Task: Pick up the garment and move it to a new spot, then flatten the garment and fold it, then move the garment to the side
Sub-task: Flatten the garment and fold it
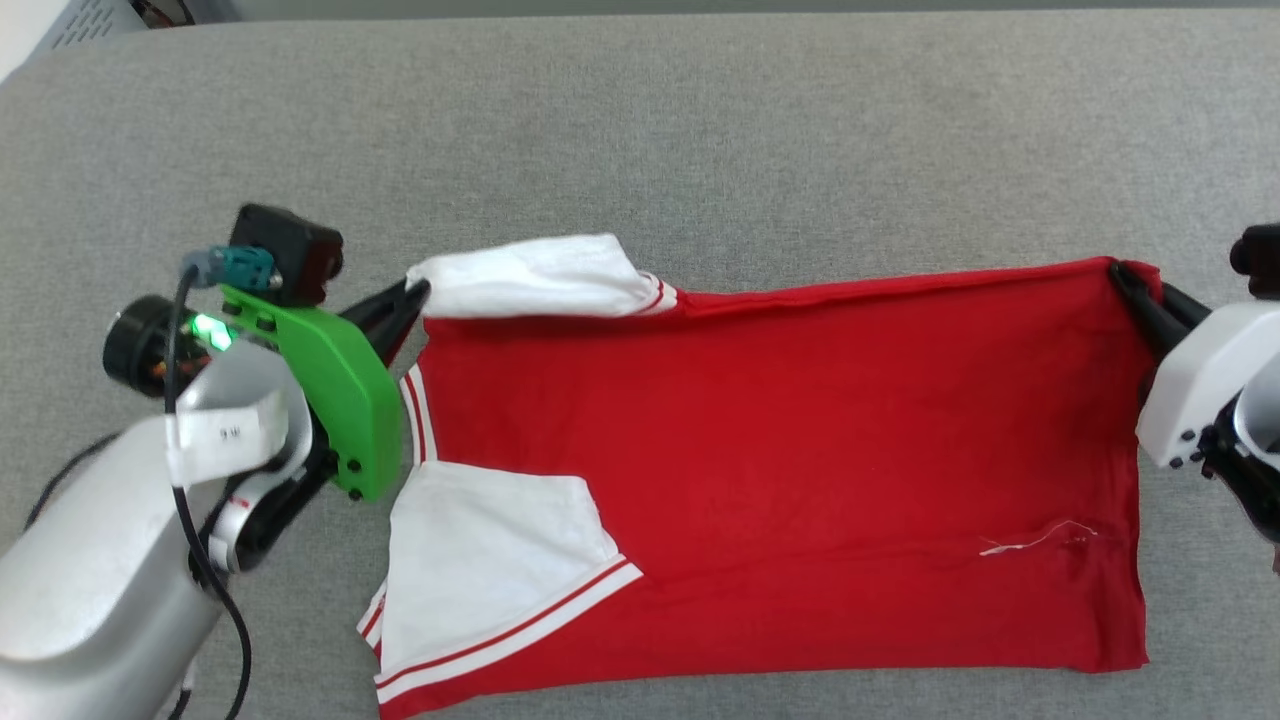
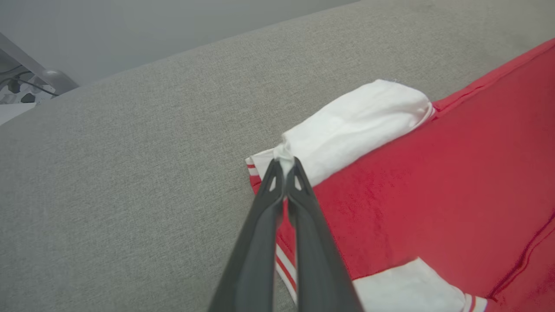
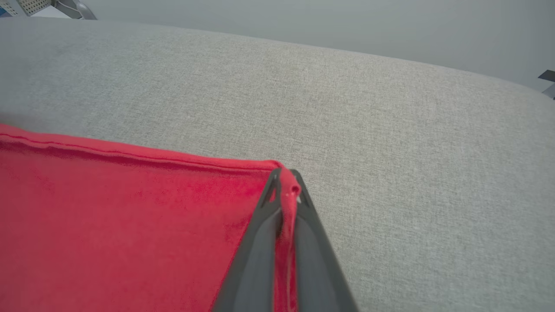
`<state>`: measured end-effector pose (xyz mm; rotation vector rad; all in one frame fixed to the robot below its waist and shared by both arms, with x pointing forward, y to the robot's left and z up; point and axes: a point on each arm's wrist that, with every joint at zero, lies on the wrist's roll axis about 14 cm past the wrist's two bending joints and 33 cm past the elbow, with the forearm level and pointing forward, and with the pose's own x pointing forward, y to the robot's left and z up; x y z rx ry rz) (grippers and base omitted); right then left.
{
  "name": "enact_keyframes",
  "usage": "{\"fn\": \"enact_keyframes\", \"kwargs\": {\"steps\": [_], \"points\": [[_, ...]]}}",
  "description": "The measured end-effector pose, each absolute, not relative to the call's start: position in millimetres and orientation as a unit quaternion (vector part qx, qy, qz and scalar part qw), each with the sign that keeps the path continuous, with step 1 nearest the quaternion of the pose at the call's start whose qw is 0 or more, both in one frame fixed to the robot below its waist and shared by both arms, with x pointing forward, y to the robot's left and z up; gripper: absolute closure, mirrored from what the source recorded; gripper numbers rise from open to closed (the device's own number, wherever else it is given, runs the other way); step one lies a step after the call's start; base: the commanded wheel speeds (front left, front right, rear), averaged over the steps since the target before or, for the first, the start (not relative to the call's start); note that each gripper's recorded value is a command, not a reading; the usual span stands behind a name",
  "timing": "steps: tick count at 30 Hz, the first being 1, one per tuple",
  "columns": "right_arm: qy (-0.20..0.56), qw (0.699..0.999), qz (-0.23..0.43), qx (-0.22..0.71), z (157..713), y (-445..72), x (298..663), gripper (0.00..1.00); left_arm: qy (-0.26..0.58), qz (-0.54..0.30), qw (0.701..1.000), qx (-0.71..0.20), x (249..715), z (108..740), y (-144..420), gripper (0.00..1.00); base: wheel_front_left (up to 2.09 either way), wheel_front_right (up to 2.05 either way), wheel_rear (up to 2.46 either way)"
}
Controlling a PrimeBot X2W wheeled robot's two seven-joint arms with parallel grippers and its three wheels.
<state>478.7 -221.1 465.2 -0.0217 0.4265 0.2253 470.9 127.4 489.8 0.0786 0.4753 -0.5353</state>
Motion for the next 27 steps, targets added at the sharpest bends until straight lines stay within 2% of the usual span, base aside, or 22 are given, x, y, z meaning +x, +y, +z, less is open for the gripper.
{"fn": "enact_keyframes", "kwargs": {"steps": [7,16,27], "points": [[0.208,0.971,0.116,0.023,470,-223,438,1.00,0.251,-0.252,0.934,0.014,419,485,128,1.00,0.00,0.00,0.00],[0.267,0.953,0.136,0.037,449,-219,386,1.00,0.312,-0.222,0.924,-0.014,355,456,147,1.00,0.00,0.00,0.00],[0.326,0.929,0.175,0.004,430,-213,357,1.00,0.367,-0.217,0.904,-0.024,322,422,146,1.00,0.00,0.00,0.00]]}}
